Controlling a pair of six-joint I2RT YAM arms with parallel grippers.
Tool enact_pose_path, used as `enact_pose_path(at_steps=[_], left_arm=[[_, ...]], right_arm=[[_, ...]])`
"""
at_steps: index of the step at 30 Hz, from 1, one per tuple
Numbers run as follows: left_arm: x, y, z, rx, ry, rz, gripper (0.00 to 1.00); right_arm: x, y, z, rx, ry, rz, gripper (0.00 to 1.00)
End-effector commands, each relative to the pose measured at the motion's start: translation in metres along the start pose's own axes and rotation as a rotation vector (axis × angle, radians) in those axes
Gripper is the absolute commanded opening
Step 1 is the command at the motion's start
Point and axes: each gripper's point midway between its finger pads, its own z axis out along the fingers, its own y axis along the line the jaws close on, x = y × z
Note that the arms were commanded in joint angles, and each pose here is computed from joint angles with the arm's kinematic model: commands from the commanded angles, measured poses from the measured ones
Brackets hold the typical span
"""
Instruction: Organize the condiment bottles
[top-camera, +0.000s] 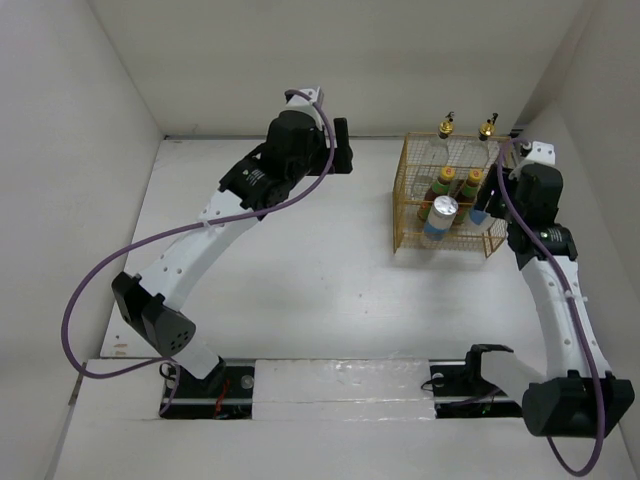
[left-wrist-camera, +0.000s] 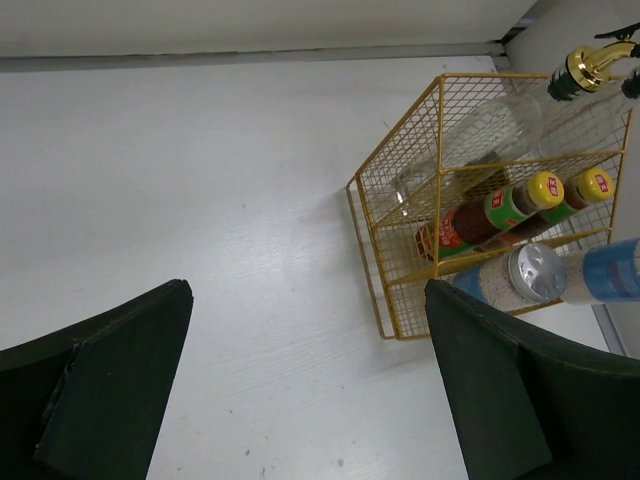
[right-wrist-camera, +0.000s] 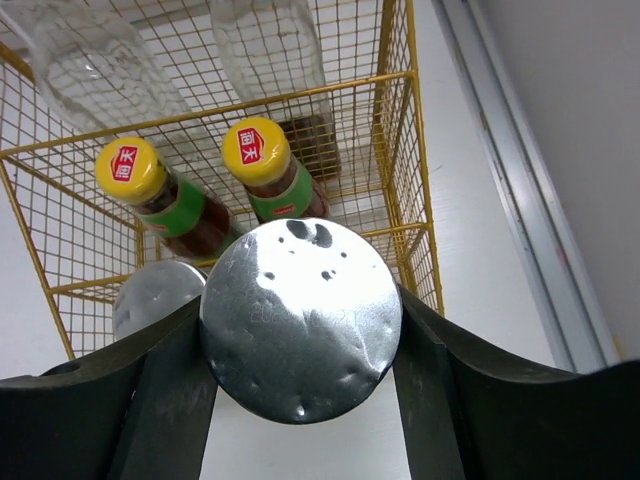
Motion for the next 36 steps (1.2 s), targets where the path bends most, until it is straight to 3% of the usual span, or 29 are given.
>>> enact_pose_path(at_steps=[1,13,17,20,21,27,28,32,36], left_arm=[[-0.014,-0.004,-0.015,0.027,-0.048,-0.022,1.0],[0.006,0.002,-0.008,0.015,-0.001,-0.02,1.0],[0.01,0.001,-0.004,0.019,0.011,-0.018,1.0],[0.01,0.001,-0.004,0.019,0.011,-0.018,1.0],[0.01,0.001,-0.004,0.019,0.011,-0.018,1.0],[0.023,0.002,0.001,0.023,0.046,-0.011,1.0],[0.026,0.002,0.004,0.019,0.054,-0.009,1.0],[0.022,-0.001,0.003,0.033,0.047,-0.012,1.0],[0.015,-0.004,0.0,0.038,0.036,-0.015,1.0]], right_arm=[[-0.047,0.006,0.008,-0.036,-0.19,0.048,0.12],[0.022,-0.003,0.06,-0.007,-0.044,0.049,0.12],[0.048,-0.004,0.069,0.002,0.013,0.065,0.17],[0.052,-0.007,0.069,0.016,0.02,0.064,0.31],[0.055,-0.007,0.071,0.017,0.03,0.063,0.42],[0.069,-0.01,0.071,0.036,0.085,0.065,0.77],[0.052,-0.009,0.065,0.03,0.048,0.07,0.85],[0.011,-0.006,0.04,0.015,-0.042,0.08,0.99],[-0.038,-0.002,0.002,-0.018,-0.181,0.094,0.99]])
